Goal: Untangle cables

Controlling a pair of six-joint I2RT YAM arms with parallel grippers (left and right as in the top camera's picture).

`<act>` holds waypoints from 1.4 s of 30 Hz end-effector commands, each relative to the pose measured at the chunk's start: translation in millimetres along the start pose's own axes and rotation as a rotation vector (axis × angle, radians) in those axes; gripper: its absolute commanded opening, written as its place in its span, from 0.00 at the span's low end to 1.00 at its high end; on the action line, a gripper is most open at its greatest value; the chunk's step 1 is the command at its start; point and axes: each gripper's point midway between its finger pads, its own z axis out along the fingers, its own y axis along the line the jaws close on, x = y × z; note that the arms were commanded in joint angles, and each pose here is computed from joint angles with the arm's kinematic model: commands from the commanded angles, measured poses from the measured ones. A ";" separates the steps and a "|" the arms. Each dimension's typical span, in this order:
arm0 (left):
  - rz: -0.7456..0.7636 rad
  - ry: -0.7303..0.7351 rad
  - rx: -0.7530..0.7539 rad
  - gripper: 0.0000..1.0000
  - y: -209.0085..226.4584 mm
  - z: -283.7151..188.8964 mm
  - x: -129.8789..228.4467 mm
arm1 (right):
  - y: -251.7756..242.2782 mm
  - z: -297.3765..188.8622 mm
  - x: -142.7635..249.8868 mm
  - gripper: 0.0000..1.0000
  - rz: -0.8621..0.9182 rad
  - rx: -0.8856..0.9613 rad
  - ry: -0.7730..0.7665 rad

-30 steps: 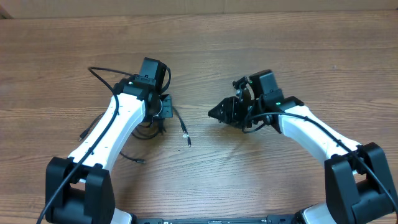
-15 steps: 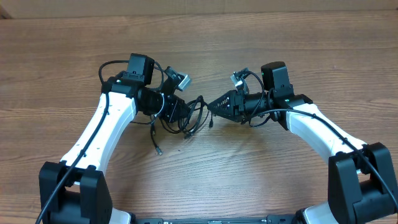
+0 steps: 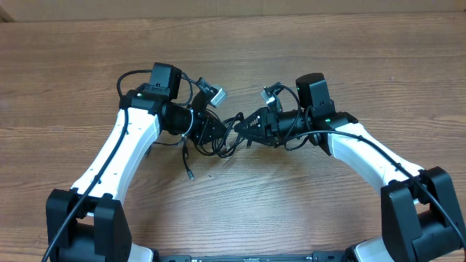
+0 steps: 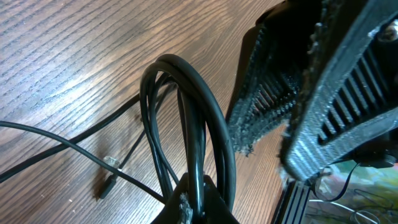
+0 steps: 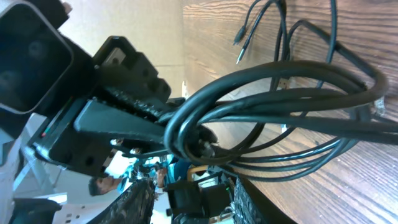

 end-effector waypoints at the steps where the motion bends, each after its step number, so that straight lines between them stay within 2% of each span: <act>1: 0.059 -0.031 0.040 0.04 -15.2 -4.7 -10.7 | 2.0 2.4 -3.0 0.40 0.010 0.023 -0.026; 3: 0.066 -0.024 0.045 0.04 -18.3 -2.3 -10.2 | 2.0 3.8 -3.8 0.40 0.013 0.028 -0.031; 6: 0.078 -0.013 0.053 0.04 -23.3 1.7 -9.3 | 3.6 6.6 -4.7 0.47 0.016 0.030 -0.037; 9: 0.087 -0.002 0.050 0.04 -25.4 4.8 -8.1 | 7.9 8.7 -6.6 0.48 0.011 0.019 -0.043; 10: 0.087 -0.001 0.046 0.04 -24.9 4.9 -7.9 | 9.2 9.1 -7.3 0.44 0.001 0.016 -0.045; 12: 0.087 0.002 0.037 0.04 -23.4 5.0 -7.5 | 8.4 9.1 -8.0 0.20 0.002 0.021 -0.050; 13: 0.086 0.004 0.030 0.04 -22.1 5.0 -7.2 | 7.9 9.1 -7.6 0.12 0.005 0.022 -0.048; 18: 0.086 0.014 -0.003 0.04 -16.0 4.8 -5.7 | -2.5 8.8 -5.0 0.08 0.045 0.062 -0.052; 19: 0.086 0.016 -0.009 0.04 -15.0 4.8 -5.4 | -6.7 8.5 -5.1 0.04 0.051 0.080 -0.058; 24: 0.079 0.024 -0.014 0.04 -14.2 4.7 -3.4 | -31.0 5.1 -5.3 0.04 0.105 0.191 -0.099; 35: 0.046 0.070 -0.048 0.04 -9.3 4.0 7.8 | -30.8 4.9 -7.4 0.04 0.080 0.193 -0.105; 37: 0.047 0.069 -0.048 0.04 -9.3 4.0 7.7 | -31.4 4.8 -7.9 0.13 0.079 0.196 -0.109; 38: 0.047 0.069 -0.048 0.04 -9.3 4.0 7.7 | -32.5 4.4 -8.8 0.20 0.078 0.203 -0.114; 40: 0.047 0.071 -0.052 0.04 -8.6 4.0 7.9 | -35.3 3.4 -11.4 0.26 0.064 0.220 -0.129; 42: 0.047 0.075 -0.063 0.04 -6.8 3.8 8.5 | -37.5 1.1 -14.4 0.27 0.066 0.230 -0.144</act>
